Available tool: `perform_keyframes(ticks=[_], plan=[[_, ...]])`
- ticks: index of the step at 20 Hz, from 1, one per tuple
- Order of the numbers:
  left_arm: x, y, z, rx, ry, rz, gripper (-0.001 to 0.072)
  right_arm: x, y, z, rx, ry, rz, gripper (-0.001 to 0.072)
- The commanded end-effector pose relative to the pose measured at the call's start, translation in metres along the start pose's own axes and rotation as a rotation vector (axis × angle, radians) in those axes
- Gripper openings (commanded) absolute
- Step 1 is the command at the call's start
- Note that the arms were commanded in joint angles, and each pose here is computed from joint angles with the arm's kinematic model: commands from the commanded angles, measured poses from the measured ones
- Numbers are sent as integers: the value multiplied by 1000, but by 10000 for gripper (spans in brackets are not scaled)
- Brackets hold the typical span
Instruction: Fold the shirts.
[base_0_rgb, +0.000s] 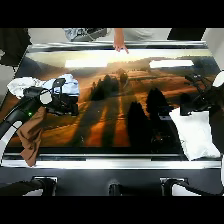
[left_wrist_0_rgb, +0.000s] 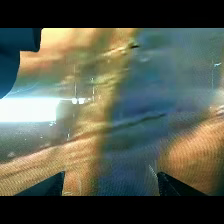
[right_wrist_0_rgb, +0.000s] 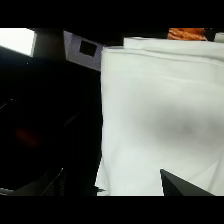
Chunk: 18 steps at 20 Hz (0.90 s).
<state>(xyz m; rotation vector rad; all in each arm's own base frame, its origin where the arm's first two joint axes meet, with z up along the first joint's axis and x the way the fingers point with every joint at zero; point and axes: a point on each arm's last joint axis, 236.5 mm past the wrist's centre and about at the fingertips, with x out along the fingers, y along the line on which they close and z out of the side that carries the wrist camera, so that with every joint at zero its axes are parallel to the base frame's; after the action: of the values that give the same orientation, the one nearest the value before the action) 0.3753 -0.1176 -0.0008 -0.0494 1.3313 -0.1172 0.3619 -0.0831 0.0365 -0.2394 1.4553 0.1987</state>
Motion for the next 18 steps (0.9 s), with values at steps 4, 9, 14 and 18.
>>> perform_keyframes(ticks=[4,9,14,18], plan=[[0,0,0,0,-1,0,719,0,0,0,-1,1,1,671],[0,0,0,0,-1,0,719,0,0,0,-1,1,1,671],[0,0,0,0,-1,0,719,0,0,0,0,1,1,671],[0,0,0,0,0,0,719,0,1,0,7,0,2,671]])
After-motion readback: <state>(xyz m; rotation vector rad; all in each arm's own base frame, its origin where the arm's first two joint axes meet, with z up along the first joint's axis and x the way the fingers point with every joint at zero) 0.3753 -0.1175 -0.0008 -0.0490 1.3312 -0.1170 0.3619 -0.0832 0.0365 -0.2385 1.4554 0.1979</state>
